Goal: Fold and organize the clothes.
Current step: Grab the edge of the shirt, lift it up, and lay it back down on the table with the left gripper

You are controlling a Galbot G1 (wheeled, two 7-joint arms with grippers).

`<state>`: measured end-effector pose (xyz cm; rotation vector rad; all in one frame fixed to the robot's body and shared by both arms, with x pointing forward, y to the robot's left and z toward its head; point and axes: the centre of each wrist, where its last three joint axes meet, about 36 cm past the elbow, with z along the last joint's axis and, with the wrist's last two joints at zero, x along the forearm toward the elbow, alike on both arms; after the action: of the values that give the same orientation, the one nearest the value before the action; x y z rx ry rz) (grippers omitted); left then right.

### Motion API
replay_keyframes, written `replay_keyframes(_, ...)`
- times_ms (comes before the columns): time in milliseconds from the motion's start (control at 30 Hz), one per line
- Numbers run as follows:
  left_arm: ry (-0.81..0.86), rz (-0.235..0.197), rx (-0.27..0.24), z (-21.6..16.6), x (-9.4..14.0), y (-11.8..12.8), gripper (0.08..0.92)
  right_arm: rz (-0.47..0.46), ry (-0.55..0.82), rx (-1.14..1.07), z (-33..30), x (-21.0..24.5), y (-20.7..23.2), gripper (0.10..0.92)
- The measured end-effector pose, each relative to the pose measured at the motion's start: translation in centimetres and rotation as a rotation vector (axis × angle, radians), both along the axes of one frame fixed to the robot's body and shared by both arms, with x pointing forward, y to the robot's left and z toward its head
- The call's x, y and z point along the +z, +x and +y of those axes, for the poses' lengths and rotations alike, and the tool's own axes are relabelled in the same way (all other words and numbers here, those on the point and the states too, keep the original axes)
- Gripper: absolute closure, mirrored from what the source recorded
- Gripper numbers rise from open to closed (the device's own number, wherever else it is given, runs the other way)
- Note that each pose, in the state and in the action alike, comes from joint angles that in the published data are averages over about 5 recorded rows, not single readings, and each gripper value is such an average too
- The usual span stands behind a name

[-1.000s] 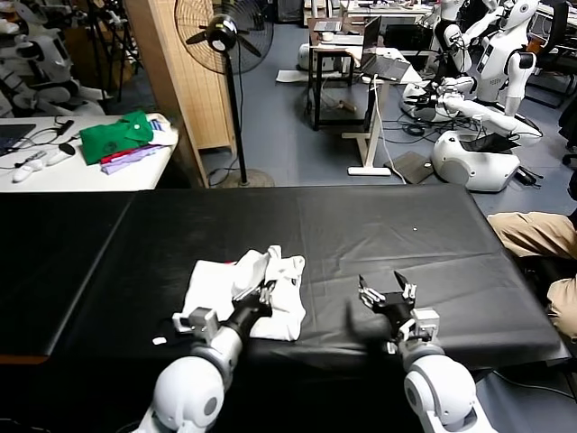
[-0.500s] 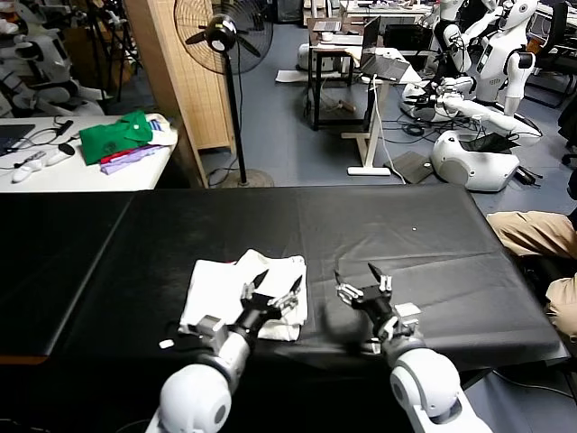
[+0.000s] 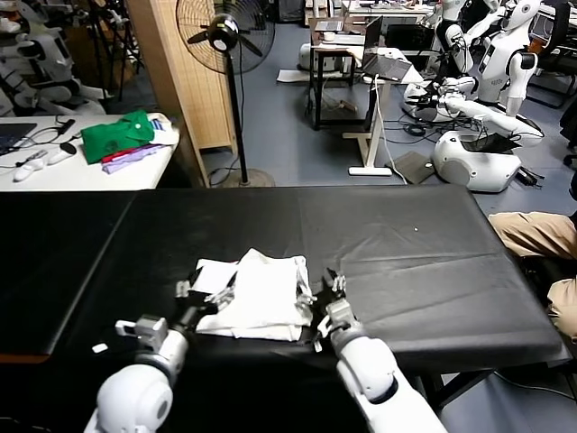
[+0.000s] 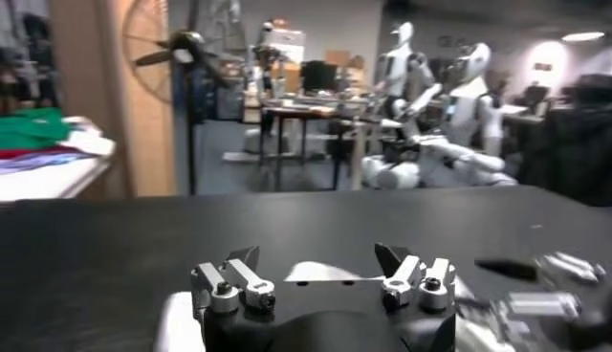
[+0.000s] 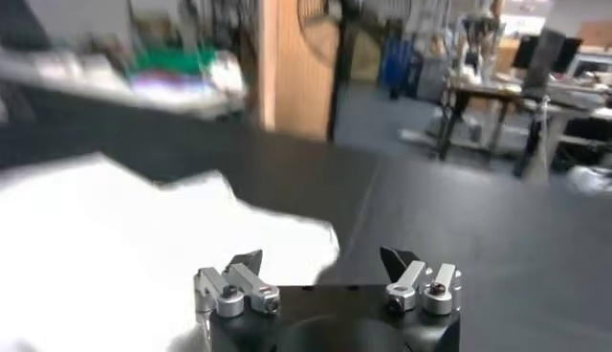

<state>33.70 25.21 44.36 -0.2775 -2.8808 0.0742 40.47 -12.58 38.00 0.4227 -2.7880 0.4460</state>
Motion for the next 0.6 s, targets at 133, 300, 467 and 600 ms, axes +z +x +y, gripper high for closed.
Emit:
replay_keyframes(133, -0.053, 0.026, 0.042, 1.8, -0.4, 0.6, 0.201, -0.059, 0.124, -0.012, 0.1, 0.4, 0.0, 0.224)
replay_keyframes(300, -0.211, 0.099, 0.107, 4.3, -1.5, 1.2, 0.201, -0.087, 0.317, -0.017, -0.9, 2.5, -0.4, 0.224)
replay_keyframes(467, -0.414, 0.189, 0.142, 6.7, -2.7, 1.4, 0.201, -0.109, 0.438, -0.033, -2.4, 4.6, -1.2, 0.224)
replay_keyframes(600, -0.521, 0.234, 0.138, 7.5, -3.5, 1.3, 0.201, -0.130, 0.469, -0.047, -3.1, 5.7, -1.6, 0.224)
